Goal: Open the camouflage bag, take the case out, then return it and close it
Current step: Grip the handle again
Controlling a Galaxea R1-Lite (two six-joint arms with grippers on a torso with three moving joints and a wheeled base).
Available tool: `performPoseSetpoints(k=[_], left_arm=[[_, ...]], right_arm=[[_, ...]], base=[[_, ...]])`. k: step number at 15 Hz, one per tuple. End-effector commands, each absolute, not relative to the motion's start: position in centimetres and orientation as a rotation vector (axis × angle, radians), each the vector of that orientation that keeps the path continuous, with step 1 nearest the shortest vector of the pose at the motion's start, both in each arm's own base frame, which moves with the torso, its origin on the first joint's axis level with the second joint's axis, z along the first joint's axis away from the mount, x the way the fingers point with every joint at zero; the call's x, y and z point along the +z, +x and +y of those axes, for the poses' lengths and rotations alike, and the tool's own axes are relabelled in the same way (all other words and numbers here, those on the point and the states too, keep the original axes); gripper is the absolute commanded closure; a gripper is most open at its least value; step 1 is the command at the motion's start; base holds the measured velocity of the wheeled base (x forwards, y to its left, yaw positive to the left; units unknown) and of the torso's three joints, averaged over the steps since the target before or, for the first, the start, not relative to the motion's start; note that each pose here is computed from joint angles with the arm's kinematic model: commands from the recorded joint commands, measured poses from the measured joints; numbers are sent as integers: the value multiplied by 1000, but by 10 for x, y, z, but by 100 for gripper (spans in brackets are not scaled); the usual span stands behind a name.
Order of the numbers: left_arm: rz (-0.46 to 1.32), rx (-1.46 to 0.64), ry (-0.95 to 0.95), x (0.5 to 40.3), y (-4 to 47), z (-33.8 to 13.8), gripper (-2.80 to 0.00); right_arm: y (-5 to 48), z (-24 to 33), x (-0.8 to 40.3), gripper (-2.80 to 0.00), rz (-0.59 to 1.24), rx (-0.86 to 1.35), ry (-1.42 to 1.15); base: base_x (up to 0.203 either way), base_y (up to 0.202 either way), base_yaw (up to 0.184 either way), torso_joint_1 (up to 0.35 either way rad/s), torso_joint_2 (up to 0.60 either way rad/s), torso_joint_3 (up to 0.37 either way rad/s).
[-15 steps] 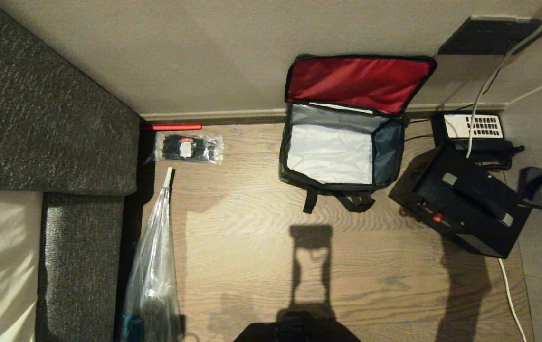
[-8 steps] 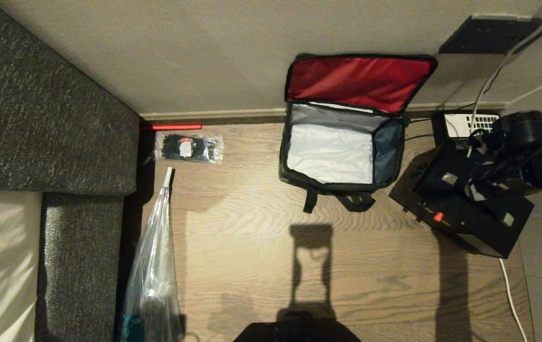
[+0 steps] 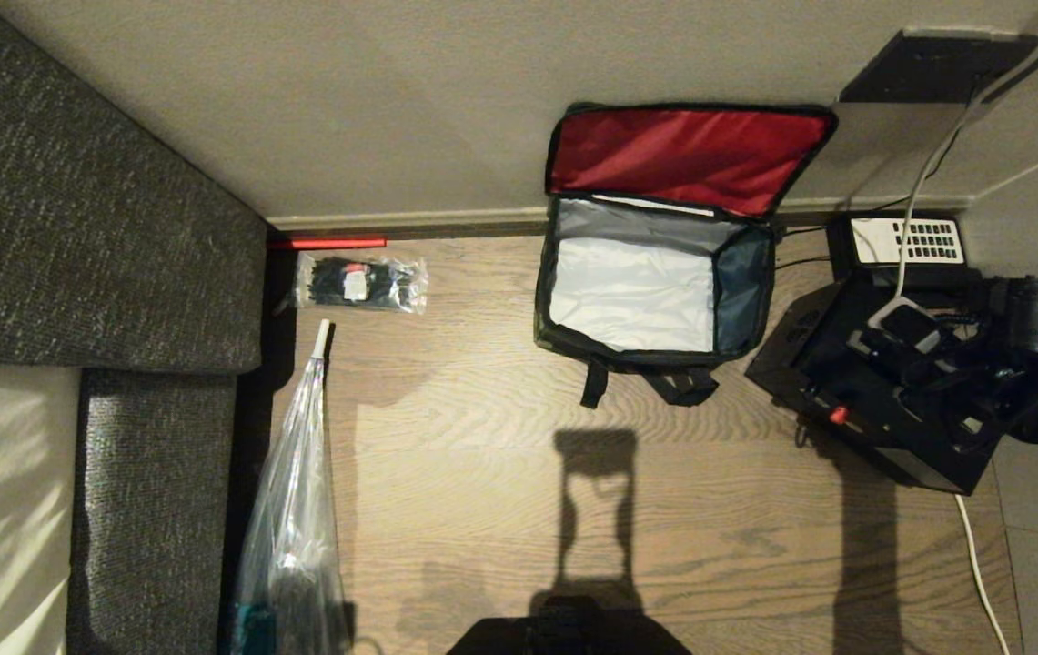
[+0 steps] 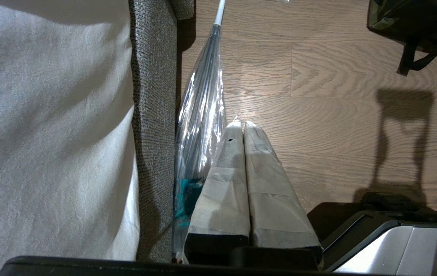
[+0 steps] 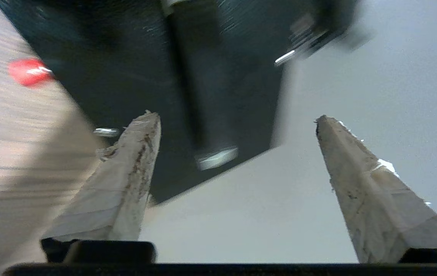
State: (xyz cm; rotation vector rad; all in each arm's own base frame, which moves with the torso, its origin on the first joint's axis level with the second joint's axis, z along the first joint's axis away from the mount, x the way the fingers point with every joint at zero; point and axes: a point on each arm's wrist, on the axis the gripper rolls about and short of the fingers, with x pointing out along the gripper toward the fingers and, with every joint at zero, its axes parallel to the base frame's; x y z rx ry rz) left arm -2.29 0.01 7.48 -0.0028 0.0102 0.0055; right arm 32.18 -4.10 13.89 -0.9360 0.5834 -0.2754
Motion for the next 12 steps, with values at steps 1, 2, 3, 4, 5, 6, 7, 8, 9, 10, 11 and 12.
performPoseSetpoints(k=[1,2,3,4,5,6,7,8,9,10,11,12], left_arm=[[10,6,-3,75,-23,0,0],[11,8,-3,75,-23,0,0],[11,6,-3,75,-23,0,0],[11,6,-3,75,-23,0,0],[9,6,-3,75,-23,0,0],[11,6,-3,75,-23,0,0],[9,6,-3,75,-23,0,0],[9,6,-3,75,-23,0,0],[11,6,-3,75,-23,0,0],[10,6,-3,75,-23,0,0],[11,6,-3,75,-23,0,0],[10,6,-3,75,-23,0,0]], right_arm=[[312,-40,148,-280,483,-290,-1063],[312,-39,149,-280,402,-299,-1098],[311,-38,146,-280,331,-299,-1178],[310,-38,136,-280,315,-292,-1272],[311,-38,124,-280,332,-270,-1319],[313,-39,115,-280,358,-252,-1334],[315,-39,111,-280,381,-271,-1334],[316,-40,110,-280,389,-289,-1333],[316,-40,109,-280,405,-330,-1329],[317,-41,107,-280,417,-347,-1326],[319,-42,101,-280,459,-382,-1312],[322,-43,97,-280,480,-411,-1281]], base=[[0,0,0,0,0,0],[0,0,0,0,0,0],[0,0,0,0,0,0],[0,0,0,0,0,0],[0,0,0,0,0,0],[0,0,0,0,0,0],[0,0,0,0,0,0],[0,0,0,0,0,0],[0,0,0,0,0,0],[0,0,0,0,0,0],[0,0,0,0,0,0],[0,0,0,0,0,0]])
